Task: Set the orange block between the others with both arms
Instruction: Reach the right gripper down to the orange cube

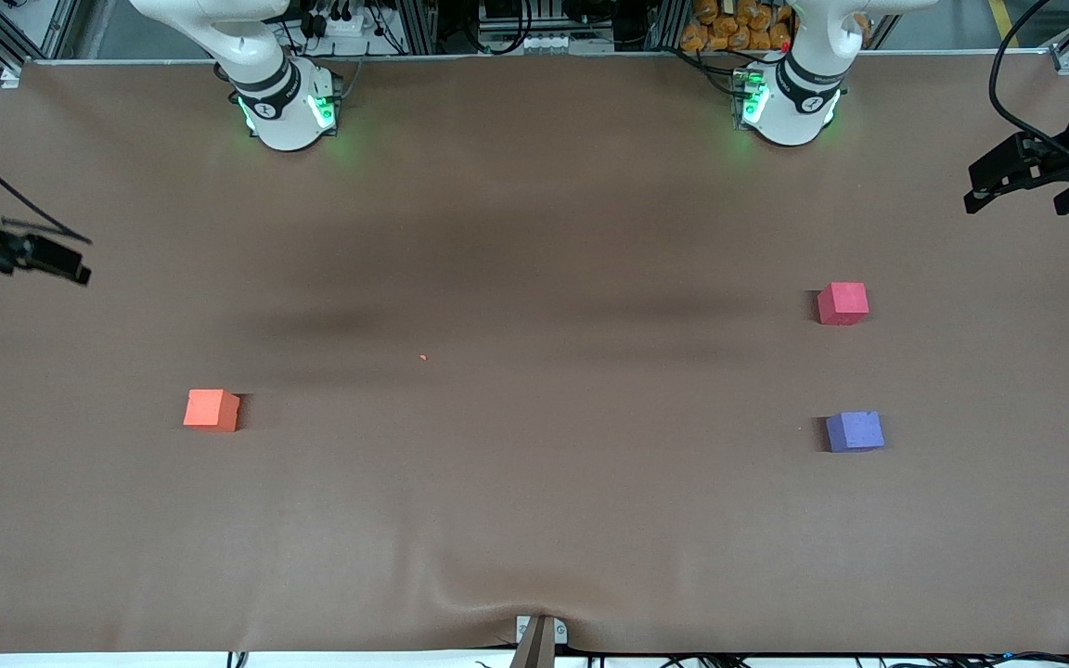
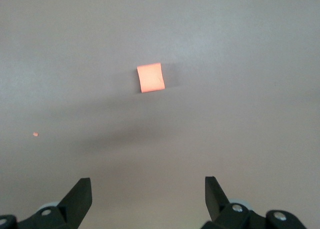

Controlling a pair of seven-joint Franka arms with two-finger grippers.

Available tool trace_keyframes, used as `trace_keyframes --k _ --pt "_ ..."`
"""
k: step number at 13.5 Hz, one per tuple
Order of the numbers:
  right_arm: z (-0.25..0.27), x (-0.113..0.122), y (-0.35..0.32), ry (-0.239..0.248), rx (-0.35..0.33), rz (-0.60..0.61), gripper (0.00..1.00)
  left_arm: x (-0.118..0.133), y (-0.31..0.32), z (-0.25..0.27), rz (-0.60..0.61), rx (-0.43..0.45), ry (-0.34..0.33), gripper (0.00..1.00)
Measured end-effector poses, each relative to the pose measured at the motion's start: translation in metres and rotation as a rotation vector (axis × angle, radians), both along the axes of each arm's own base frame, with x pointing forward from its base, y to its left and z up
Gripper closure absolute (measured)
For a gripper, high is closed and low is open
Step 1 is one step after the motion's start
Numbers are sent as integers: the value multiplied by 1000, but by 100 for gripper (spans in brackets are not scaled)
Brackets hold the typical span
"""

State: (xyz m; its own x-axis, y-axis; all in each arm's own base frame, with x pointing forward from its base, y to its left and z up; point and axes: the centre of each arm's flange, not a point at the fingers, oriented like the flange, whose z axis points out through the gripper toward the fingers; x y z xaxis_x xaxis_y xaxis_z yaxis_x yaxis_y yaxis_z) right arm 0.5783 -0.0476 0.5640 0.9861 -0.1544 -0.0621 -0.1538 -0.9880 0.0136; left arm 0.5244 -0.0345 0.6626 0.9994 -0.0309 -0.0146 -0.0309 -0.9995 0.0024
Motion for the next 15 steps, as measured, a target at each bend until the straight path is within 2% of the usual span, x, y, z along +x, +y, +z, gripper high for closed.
trace_keyframes --k 3,5,11,13,15 --pt "-50 40 -3 -60 -15 59 0 0 -2 -1 -1 1 4 0" --pt "-87 61 -5 -78 -24 83 0 0 -3 -1 -3 1 4 0" --pt "-201 95 10 -29 -34 129 0 0 -5 -1 -5 1 5 0" --pt "-236 101 24 -16 -37 151 0 -1 -5 -1 -7 1 6 0" --pt "-268 102 27 18 -37 158 0 -1 -5 -1 -9 1 7 0"
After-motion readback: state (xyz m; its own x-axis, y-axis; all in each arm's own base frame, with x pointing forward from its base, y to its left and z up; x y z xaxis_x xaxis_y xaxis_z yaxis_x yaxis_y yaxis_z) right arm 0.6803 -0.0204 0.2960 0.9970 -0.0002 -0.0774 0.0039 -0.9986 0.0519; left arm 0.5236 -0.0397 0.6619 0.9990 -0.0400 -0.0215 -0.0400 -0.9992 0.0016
